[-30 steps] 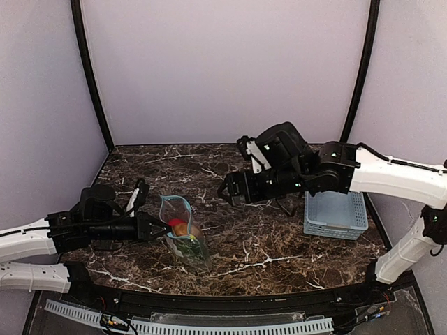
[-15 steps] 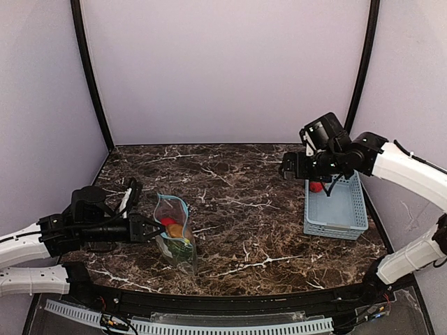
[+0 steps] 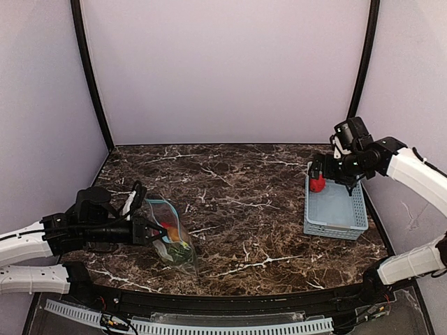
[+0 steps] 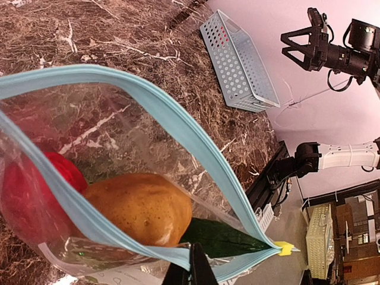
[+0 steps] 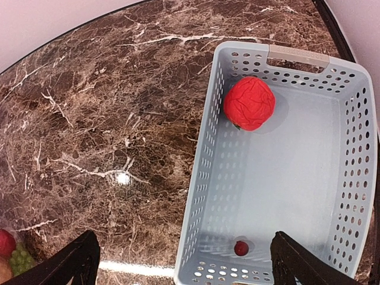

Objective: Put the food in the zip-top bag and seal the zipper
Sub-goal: Pick up the fake fruit from the bin.

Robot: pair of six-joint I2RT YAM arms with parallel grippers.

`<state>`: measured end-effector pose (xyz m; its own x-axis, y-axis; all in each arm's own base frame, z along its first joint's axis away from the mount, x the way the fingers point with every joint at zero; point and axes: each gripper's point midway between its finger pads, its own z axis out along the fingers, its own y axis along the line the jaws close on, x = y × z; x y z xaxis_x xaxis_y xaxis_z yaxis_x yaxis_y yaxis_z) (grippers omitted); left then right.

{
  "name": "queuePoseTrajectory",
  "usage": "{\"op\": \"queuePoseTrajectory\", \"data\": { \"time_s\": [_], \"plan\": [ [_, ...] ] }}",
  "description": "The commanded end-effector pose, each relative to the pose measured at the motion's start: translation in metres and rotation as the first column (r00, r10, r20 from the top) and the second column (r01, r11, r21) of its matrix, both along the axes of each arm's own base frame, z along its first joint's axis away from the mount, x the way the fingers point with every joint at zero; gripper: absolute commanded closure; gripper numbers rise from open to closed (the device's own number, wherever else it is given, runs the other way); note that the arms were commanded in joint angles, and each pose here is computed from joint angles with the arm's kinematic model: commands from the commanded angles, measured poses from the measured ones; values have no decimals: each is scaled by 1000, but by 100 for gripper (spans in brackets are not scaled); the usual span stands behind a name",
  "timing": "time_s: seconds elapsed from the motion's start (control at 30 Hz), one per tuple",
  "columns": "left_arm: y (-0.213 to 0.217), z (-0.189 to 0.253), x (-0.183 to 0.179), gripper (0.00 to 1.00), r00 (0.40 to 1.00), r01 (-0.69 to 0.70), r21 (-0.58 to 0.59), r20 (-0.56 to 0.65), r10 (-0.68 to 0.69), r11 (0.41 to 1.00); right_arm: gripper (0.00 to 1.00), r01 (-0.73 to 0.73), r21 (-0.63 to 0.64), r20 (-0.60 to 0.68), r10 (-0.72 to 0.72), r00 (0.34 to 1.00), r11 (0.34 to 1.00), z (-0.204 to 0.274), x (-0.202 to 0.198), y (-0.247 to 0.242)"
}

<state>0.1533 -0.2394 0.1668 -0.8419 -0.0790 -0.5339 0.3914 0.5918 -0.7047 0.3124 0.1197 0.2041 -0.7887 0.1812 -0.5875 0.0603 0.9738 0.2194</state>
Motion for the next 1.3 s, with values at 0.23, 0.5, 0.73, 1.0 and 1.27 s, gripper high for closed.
{"op": "queuePoseTrajectory", "data": {
  "time_s": [0.23, 0.5, 0.73, 1.0, 1.27],
  "plan": [
    [4, 10, 13, 99, 997, -75, -15, 30, 75, 997, 1, -65, 4, 8, 65, 998, 998, 4, -2, -26],
    [10, 12, 17, 99, 992, -120, -27, 33, 121, 992, 3, -105, 87, 4, 105, 994, 991, -11, 23, -19],
    [9, 11, 16, 99, 992, -124, -42, 16, 125, 991, 8, -67, 46, 1, 67, 998, 997, -31, 59, -29],
    [11, 9, 16, 99, 991, -131, -32, 7, 131, 991, 14, 51, 75, -67, -46, 997, 996, -69, 88, -68],
    [9, 7, 19, 99, 991, -137, -31, 7, 137, 990, 12, 61, 100, -115, -50, 992, 993, -92, 113, -75]
  ]
}}
